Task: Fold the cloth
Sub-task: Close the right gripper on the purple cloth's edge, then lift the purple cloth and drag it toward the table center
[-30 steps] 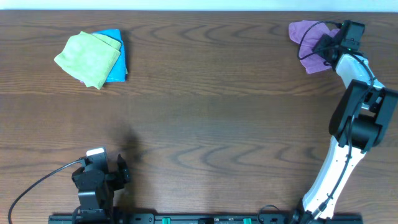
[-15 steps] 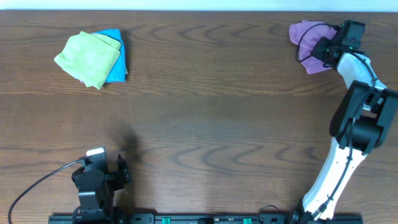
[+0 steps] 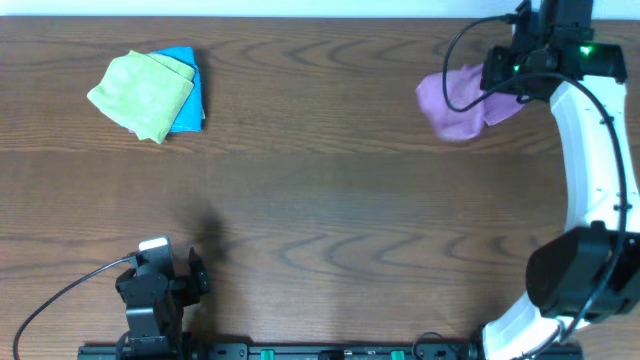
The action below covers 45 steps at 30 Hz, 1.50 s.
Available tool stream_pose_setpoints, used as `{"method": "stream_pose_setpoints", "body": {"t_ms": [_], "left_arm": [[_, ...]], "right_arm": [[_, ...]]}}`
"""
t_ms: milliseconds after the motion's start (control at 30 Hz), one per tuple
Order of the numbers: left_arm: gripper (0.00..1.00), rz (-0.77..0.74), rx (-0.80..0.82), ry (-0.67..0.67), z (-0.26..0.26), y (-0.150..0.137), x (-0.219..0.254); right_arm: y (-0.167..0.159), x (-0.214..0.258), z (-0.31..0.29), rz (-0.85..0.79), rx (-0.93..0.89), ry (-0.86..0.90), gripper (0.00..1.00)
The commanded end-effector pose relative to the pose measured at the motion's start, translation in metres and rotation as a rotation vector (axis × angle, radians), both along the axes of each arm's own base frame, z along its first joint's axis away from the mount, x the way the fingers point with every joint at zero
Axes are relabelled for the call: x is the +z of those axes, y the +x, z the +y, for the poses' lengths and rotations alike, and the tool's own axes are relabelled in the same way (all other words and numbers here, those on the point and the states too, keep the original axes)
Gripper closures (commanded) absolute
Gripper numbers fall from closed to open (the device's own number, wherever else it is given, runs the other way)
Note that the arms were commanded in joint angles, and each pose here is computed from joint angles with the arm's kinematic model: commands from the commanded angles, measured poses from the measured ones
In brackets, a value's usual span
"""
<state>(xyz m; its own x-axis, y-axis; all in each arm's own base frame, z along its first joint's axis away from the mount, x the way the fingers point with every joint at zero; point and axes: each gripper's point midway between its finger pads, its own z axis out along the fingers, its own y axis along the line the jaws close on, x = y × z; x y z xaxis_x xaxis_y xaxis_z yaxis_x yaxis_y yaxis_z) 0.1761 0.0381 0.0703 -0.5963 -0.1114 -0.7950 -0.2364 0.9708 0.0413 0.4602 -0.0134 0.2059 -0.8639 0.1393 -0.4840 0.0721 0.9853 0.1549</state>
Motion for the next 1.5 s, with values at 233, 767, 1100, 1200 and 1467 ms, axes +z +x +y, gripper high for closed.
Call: {"method": "stream_pose_setpoints", "body": {"t_ms": [233, 767, 1100, 1200, 1467], "left_arm": [[0.05, 0.036, -0.004, 0.008, 0.0, -0.004, -0.012], [0.05, 0.036, -0.004, 0.008, 0.0, -0.004, -0.012], [0.05, 0.036, -0.004, 0.008, 0.0, -0.004, -0.012], [0.05, 0.036, -0.004, 0.008, 0.0, -0.004, -0.012], [0.05, 0.036, -0.004, 0.008, 0.0, -0.004, -0.012]], "right_arm": [[-0.098, 0.055, 0.056, 0.073, 0.231, -0.012, 0.99], [-0.067, 0.062, 0.141, -0.095, 0.459, -0.03, 0.99], [0.043, 0.055, 0.17, -0.348, 0.428, -0.061, 0.99], [0.039, 0.072, 0.178, -0.365, 0.442, -0.068, 0.99], [-0.015, 0.022, 0.172, -0.066, 0.464, -0.101, 0.99]]}}
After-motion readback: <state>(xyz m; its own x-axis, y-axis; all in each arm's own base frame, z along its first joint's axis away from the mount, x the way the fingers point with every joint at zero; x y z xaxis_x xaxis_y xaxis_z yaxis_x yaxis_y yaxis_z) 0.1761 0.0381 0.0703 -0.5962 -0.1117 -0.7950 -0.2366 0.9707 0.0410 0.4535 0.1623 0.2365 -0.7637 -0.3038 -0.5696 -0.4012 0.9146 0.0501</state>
